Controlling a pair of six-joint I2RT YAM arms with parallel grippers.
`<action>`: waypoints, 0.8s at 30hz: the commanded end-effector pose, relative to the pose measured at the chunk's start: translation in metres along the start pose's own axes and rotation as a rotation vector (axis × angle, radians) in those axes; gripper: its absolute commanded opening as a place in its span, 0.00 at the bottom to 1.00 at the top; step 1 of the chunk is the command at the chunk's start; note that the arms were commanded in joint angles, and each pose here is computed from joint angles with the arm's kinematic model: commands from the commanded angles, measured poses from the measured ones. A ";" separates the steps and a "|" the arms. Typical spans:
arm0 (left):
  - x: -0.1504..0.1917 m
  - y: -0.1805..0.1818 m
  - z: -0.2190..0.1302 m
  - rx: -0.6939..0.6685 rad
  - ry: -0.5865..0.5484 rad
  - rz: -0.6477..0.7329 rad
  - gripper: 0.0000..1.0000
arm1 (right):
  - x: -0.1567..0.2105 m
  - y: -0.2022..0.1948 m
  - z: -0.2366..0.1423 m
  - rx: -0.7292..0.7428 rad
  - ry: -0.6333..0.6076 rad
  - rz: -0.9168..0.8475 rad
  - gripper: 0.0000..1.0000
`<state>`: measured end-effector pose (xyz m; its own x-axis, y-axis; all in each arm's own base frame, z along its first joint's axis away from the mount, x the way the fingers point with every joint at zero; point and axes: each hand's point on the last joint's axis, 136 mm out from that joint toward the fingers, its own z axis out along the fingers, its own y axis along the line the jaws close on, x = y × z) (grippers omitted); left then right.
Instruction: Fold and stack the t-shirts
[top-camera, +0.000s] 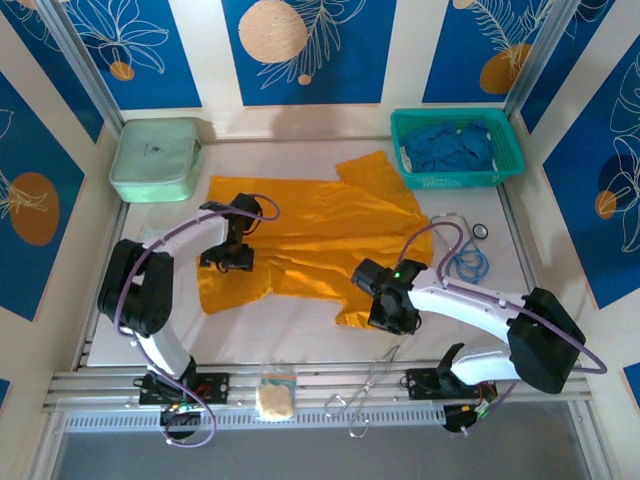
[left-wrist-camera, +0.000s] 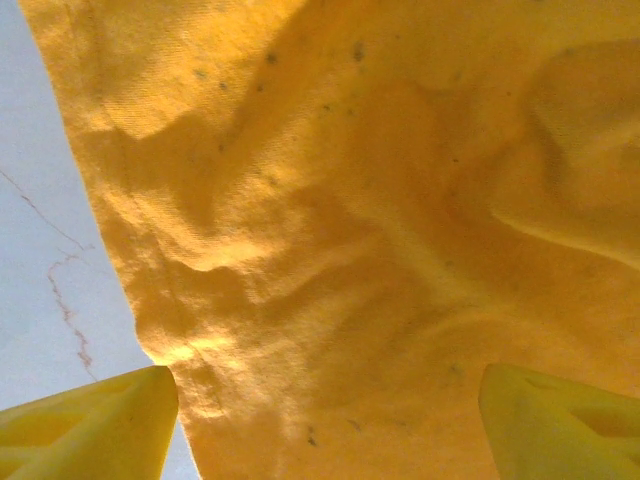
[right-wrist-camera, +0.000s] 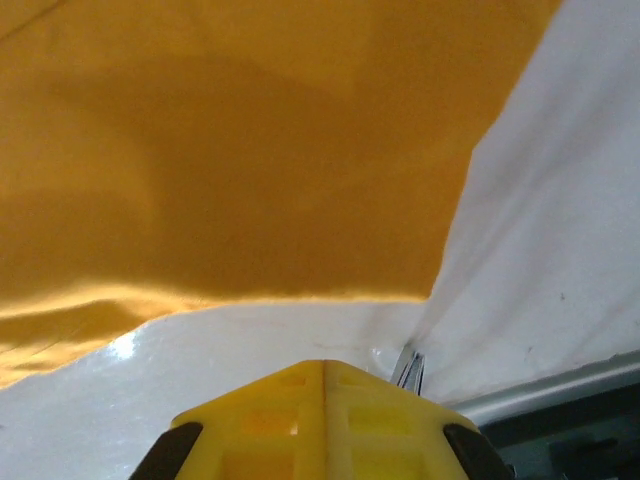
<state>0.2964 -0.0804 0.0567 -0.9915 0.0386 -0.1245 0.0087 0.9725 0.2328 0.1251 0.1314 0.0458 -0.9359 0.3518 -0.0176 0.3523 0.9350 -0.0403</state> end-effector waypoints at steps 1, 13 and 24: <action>0.002 -0.004 -0.010 0.013 -0.008 -0.002 0.79 | -0.011 0.014 -0.004 -0.085 -0.021 0.022 0.00; 0.000 -0.006 -0.009 0.015 -0.011 -0.004 0.79 | -0.010 0.034 0.000 -0.079 -0.007 -0.031 0.00; -0.003 -0.008 -0.008 0.015 -0.011 0.000 0.79 | 0.006 0.044 0.010 -0.023 0.006 -0.081 0.00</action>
<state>0.2959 -0.0844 0.0572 -0.9909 0.0445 -0.1270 0.0143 0.9733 0.2292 0.1374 0.1727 0.0379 -0.9655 0.2588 -0.0277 0.2588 0.9659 0.0048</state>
